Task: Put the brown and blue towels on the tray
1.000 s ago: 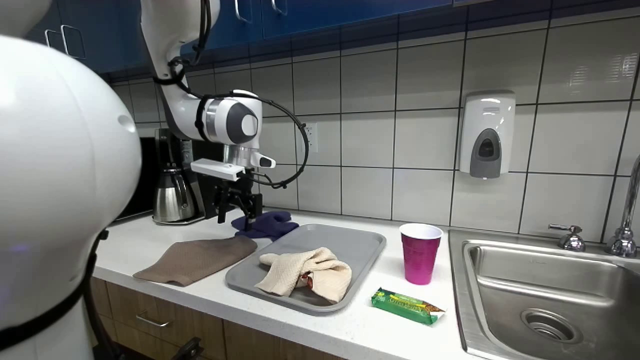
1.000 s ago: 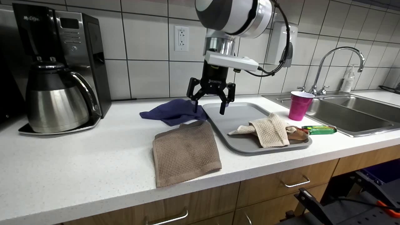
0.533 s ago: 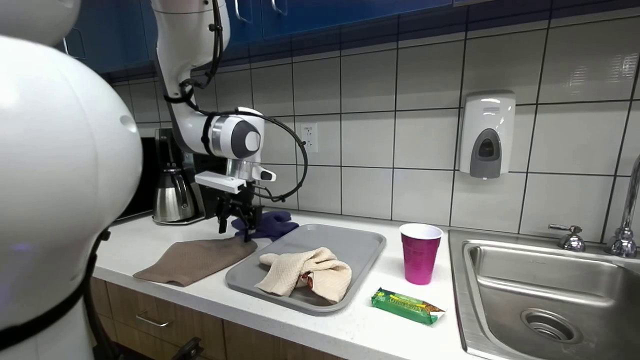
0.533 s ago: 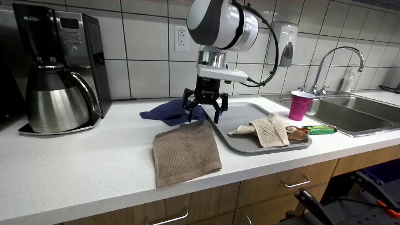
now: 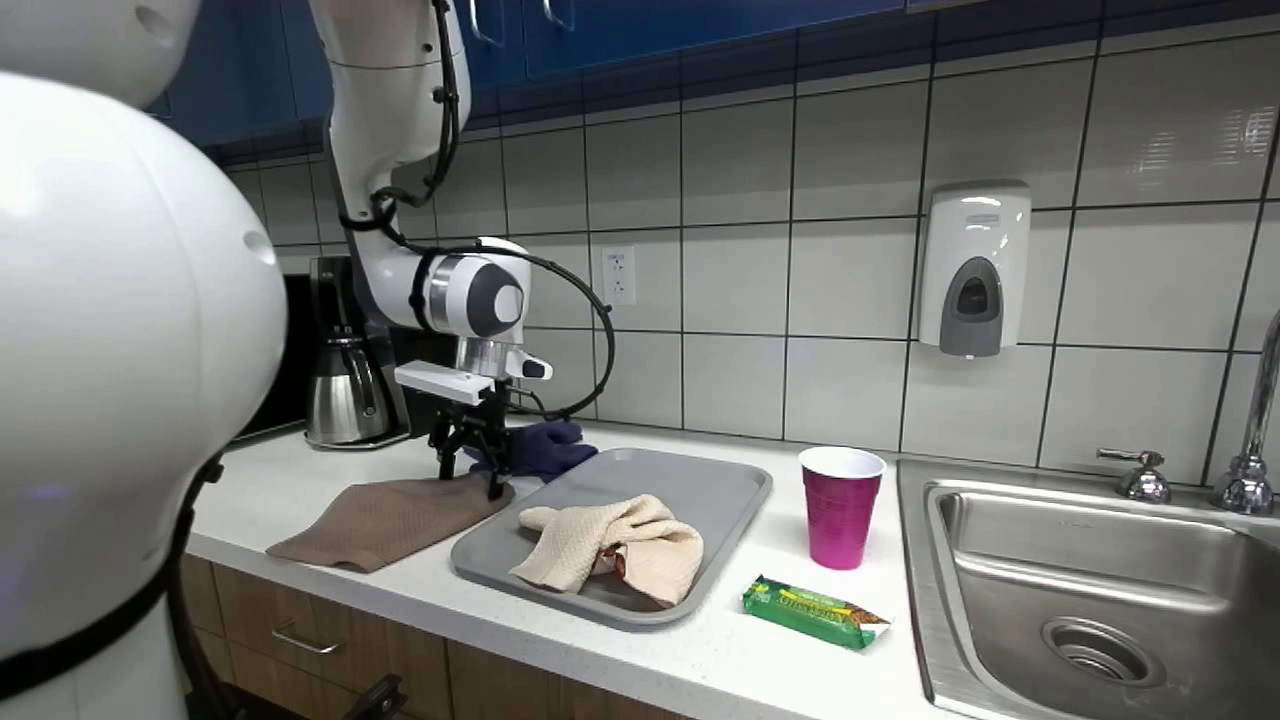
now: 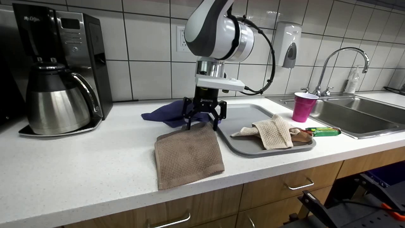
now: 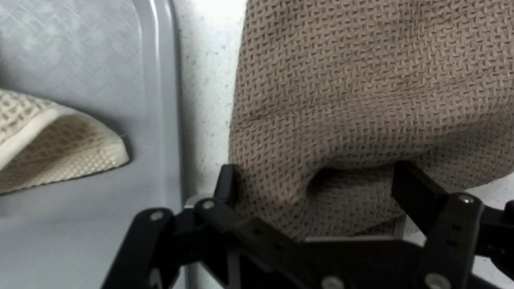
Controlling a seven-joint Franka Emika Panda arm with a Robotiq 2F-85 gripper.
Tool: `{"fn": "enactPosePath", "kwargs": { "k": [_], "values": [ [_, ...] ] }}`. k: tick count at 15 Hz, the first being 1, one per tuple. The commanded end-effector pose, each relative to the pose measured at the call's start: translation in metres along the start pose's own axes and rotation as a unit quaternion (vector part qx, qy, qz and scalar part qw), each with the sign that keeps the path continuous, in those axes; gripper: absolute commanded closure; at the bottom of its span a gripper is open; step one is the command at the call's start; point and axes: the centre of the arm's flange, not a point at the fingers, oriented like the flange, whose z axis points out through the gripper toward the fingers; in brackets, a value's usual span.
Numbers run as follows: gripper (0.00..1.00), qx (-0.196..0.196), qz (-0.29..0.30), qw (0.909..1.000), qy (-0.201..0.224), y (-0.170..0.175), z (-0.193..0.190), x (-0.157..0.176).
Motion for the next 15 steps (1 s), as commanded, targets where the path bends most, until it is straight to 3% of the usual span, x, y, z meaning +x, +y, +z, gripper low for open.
{"fn": "enactPosePath", "kwargs": {
  "k": [1, 10, 11, 13, 15],
  "values": [
    [0.0, -0.008, 0.002, 1.0, 0.005, -0.0066, 0.004, 0.0105],
    [0.0, -0.01, -0.003, 0.9999, 0.001, -0.0065, 0.0101, 0.012],
    [0.25, -0.01, -0.007, 0.9999, 0.001, -0.0078, 0.0093, 0.0113],
    [0.34, -0.012, -0.011, 0.9999, 0.002, -0.0104, 0.009, 0.0096],
    [0.51, -0.012, -0.014, 0.9998, 0.001, -0.0129, 0.0095, 0.0077]
  ]
}}
